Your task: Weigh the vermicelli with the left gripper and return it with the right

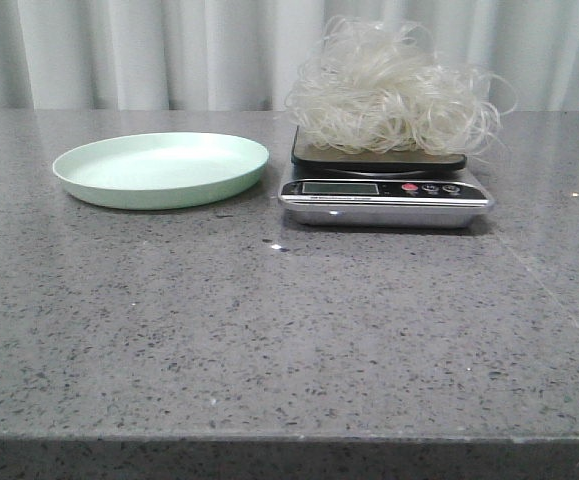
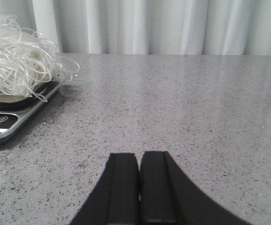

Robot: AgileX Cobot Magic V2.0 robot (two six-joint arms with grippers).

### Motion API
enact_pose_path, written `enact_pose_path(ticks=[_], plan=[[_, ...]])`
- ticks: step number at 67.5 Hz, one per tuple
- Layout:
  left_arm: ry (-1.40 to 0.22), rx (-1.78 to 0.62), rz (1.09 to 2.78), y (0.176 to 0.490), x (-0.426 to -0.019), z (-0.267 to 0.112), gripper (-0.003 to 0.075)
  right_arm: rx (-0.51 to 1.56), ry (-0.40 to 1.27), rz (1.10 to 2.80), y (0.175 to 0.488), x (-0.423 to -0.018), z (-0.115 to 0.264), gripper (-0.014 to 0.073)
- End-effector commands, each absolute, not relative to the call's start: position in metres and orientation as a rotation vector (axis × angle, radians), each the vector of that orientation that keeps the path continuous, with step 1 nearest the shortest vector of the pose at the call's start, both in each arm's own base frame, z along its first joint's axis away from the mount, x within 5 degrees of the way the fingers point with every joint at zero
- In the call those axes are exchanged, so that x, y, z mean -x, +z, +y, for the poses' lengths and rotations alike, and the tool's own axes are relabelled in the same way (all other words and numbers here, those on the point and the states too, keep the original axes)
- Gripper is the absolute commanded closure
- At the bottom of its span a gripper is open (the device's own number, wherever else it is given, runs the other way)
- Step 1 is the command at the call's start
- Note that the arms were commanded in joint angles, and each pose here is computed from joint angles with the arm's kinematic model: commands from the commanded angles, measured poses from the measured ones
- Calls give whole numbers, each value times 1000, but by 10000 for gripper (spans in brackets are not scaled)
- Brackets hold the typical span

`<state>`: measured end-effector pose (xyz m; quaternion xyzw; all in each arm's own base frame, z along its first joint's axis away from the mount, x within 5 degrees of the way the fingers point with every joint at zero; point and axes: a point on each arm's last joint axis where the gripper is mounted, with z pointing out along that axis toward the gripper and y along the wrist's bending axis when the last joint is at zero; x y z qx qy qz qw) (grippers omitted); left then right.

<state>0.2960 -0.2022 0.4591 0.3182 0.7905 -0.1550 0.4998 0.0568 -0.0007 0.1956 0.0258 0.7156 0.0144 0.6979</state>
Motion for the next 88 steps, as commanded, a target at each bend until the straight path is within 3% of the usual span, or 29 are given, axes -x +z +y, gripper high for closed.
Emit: enact_pose_path(ticks=[1, 13, 35, 65, 88], plan=[[-354, -639, 1804, 493, -277, -164, 358, -58, 30, 1487, 207, -55, -1, 444], [-263, -479, 1812, 482, -257, -105, 395, -58, 30, 1485, 207, -55, -1, 444], [-98, -253, 1776, 429, -179, -32, 564, -58, 29, 1470, 208, -55, -1, 444], [-58, -187, 1648, 327, -86, -13, 584, -59, 28, 1443, 211, -55, -1, 444], [-86, -139, 1563, 309, -68, -11, 584, -57, 28, 1361, 232, -50, -1, 444]])
